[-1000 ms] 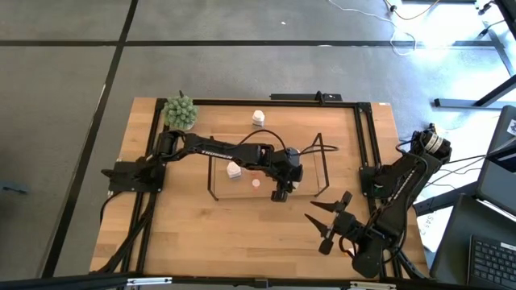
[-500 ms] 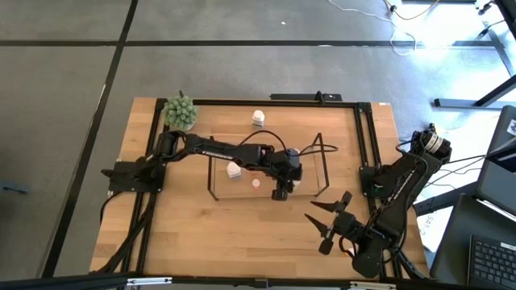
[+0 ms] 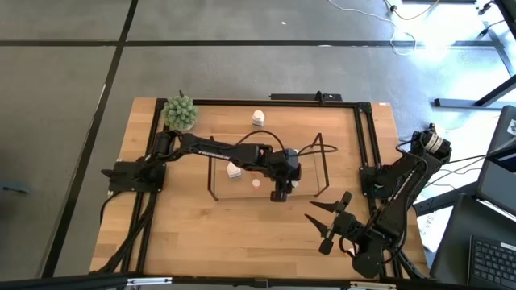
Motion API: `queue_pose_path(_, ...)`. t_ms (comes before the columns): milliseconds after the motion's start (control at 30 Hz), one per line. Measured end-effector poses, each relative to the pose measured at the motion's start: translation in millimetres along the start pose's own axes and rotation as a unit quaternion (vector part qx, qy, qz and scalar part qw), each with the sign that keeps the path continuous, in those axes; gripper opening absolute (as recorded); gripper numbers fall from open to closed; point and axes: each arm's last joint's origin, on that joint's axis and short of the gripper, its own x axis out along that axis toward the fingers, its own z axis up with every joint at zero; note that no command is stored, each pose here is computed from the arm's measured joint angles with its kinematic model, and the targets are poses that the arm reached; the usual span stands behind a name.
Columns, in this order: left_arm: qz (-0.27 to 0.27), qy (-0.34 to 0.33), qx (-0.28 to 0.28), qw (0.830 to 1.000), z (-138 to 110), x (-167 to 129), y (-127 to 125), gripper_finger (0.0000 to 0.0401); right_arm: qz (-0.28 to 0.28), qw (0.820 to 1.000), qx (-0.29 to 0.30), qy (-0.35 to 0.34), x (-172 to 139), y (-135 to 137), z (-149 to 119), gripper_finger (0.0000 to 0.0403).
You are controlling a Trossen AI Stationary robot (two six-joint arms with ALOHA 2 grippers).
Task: Pick and place medicine bottles onto shelf by color
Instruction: Put the yellow pill bottle on the shelf aligned with the other yellow pill bottles, then put the orange pill bottle on the shelf aligned with the other orange pill bottles
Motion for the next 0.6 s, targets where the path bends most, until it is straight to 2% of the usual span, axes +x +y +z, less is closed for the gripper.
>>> queue_pose_path(233,0.002,-0.006,-0.021,1.0,6,-12,1,0.0138,0.001,1.0,-0.02,0.0,0,-1,1,0.0193)
queue_pose_path(433,0.003,-0.004,-0.021,1.0,10,-28,1,0.0137,0.006,1.0,-0.004,-0.002,-3,-4,9,0.0193)
queue_pose_path(600,0.003,-0.021,-0.021,1.0,19,-54,1,0.0137,0.071,0.996,0.032,0.043,-8,-13,25,0.0193)
